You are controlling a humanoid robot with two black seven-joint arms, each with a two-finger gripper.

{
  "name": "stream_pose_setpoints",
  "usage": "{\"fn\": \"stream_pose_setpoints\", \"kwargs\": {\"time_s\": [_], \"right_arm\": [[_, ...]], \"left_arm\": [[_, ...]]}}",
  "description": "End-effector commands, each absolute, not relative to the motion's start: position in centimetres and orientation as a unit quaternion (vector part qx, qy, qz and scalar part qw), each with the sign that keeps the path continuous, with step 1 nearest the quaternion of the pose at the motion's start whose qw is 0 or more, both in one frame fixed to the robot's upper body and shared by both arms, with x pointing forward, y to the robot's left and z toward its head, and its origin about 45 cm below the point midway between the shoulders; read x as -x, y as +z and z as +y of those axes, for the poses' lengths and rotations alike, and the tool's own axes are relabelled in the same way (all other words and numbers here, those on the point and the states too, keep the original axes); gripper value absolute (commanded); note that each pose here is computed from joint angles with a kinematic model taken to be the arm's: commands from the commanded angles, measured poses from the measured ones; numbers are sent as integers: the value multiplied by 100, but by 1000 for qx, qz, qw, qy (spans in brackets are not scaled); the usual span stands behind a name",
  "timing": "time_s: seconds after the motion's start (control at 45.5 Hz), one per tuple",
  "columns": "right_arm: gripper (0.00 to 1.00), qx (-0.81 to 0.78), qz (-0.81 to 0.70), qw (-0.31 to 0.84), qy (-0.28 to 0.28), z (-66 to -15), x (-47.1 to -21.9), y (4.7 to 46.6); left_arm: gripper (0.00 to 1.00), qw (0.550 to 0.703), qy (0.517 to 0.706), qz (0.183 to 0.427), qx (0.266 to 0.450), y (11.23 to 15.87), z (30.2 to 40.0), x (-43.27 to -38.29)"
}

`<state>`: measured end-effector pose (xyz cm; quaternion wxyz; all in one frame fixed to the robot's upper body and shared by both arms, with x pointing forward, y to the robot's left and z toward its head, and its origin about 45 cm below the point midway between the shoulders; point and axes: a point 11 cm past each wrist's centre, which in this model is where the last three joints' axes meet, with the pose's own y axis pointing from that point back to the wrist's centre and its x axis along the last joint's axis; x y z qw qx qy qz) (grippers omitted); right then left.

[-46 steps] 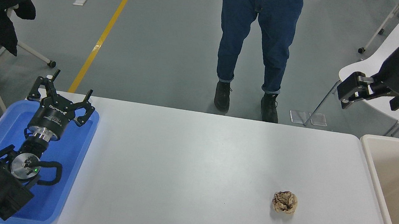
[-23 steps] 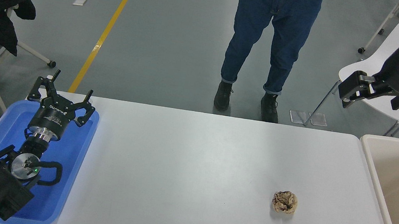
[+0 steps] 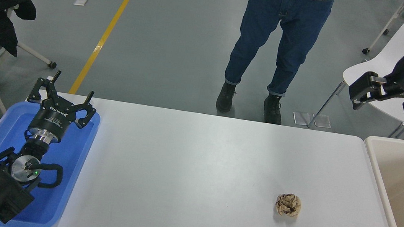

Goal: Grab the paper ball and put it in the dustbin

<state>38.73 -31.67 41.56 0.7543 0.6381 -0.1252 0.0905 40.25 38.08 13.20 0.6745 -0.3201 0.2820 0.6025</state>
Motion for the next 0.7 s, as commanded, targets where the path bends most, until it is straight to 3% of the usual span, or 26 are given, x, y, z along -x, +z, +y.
{"fn": "stream_pose_setpoints", "kwargs": {"time_s": [0.0, 0.198, 0.484, 0.681], "right_arm": [[100, -644, -127, 751, 76, -3218, -3846, 4091], [100, -662, -117, 739, 36, -3350, -3774, 3763], [100, -745, -4, 666, -45, -2850, -3449, 2539], [100, -743, 42, 664, -71, -2722, -3247, 2176]], "left_arm": [[100, 675, 602, 282, 320, 1322, 3806, -4026], [100, 675, 601, 283, 321, 1321, 3797, -4027], [100, 675, 602, 283, 321, 1318, 3801, -4025], [100, 675, 602, 283, 321, 1318, 3801, -4025]]}}
